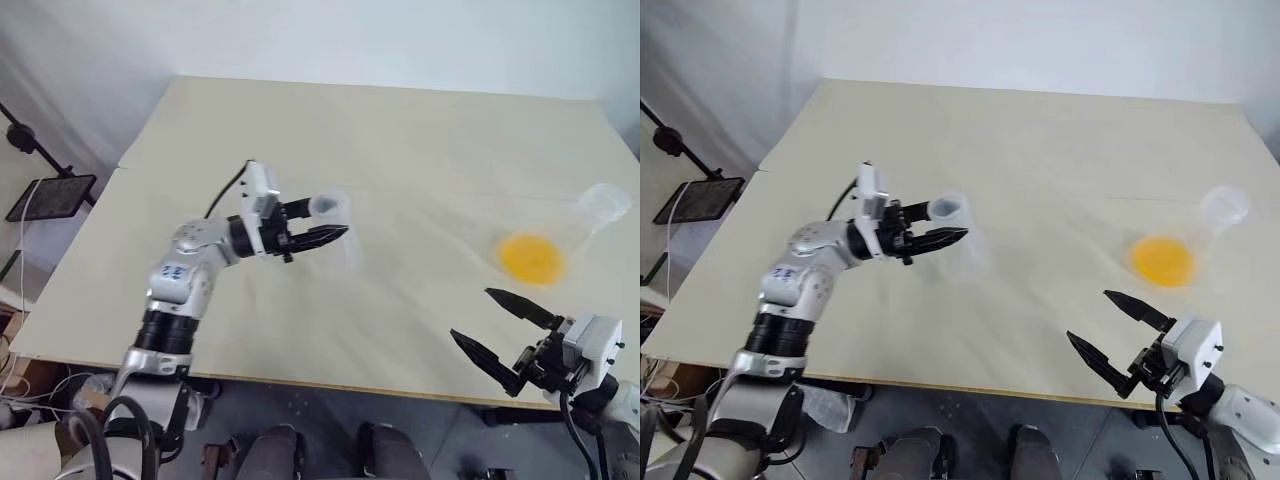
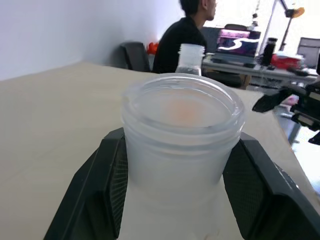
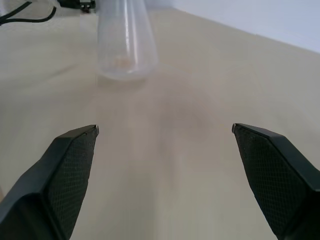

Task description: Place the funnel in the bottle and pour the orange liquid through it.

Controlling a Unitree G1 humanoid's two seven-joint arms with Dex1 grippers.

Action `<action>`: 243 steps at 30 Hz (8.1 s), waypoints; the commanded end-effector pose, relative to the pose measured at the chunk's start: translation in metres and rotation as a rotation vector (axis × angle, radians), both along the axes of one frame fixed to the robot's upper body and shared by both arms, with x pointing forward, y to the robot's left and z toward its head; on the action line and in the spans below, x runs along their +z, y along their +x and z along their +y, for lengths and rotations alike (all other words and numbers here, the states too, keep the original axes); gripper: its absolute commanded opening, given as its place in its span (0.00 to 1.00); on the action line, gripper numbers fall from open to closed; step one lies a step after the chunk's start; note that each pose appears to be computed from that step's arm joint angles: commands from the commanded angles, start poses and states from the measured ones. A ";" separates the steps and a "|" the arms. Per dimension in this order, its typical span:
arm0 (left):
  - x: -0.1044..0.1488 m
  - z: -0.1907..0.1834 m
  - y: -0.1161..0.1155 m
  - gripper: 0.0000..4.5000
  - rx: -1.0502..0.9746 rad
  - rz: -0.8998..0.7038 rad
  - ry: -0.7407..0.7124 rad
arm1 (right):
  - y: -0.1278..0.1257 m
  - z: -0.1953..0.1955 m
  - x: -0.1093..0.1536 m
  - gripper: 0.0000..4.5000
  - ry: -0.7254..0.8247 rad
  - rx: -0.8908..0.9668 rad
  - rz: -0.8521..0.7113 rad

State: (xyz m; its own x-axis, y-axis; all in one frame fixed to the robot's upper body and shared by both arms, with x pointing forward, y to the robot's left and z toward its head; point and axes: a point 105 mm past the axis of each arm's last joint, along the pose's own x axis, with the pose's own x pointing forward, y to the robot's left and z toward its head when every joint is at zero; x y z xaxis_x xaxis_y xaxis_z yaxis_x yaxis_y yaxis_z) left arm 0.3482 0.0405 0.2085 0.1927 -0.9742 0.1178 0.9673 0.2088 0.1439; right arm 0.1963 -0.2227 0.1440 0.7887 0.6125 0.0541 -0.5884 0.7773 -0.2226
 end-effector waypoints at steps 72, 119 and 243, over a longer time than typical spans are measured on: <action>-0.064 0.245 -0.016 1.00 1.154 0.093 -0.070 | 0.047 0.084 0.041 1.00 0.037 0.412 -0.170; 0.043 0.147 0.003 0.00 0.390 -0.154 0.011 | 0.035 0.045 0.037 1.00 -0.008 0.164 -0.184; -0.001 0.093 -0.067 1.00 0.161 -0.121 -0.013 | 0.150 -0.108 0.076 0.57 0.369 -0.713 -0.089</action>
State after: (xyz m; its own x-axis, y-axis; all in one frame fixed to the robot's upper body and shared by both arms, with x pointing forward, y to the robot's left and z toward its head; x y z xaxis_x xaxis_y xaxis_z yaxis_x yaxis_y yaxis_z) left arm 0.2874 0.1360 0.1965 0.3559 -0.9229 0.1467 0.9038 0.3798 0.1972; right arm 0.3484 -0.3320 0.2082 0.9732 -0.1224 0.1949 0.1017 0.9884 0.1129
